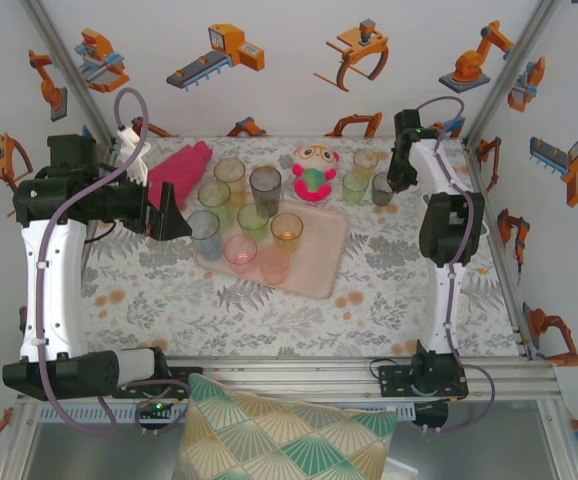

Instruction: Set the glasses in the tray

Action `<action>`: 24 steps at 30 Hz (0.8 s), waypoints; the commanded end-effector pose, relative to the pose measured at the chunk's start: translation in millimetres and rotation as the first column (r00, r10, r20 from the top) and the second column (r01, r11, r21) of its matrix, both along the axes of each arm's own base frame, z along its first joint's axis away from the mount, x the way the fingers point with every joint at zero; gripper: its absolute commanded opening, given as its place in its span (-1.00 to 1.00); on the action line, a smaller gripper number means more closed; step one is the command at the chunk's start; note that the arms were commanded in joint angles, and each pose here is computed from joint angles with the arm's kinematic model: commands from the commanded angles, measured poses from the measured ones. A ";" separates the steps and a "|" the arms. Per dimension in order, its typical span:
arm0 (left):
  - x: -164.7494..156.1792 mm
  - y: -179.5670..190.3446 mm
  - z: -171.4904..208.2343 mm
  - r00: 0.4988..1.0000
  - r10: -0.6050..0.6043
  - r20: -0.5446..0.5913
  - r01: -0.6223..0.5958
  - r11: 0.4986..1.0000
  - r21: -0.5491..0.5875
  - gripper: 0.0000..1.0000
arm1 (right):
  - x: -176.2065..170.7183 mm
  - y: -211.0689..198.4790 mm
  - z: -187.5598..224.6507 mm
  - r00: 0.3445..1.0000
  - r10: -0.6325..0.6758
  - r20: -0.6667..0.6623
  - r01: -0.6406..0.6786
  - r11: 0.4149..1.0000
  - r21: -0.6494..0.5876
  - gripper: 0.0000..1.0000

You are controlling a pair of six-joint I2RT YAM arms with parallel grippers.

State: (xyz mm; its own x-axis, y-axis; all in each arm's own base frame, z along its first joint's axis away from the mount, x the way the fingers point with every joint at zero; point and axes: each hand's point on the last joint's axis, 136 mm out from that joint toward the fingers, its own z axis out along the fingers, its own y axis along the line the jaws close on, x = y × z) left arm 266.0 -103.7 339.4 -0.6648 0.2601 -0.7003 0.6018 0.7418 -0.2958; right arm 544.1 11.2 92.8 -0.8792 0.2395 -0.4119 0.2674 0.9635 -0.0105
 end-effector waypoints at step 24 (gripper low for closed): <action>1.6 -5.2 16.7 0.999 -0.013 0.044 0.014 1.000 -0.014 0.94 | -34.6 -10.0 65.9 0.996 0.005 0.095 -0.005 1.000 -0.006 -0.83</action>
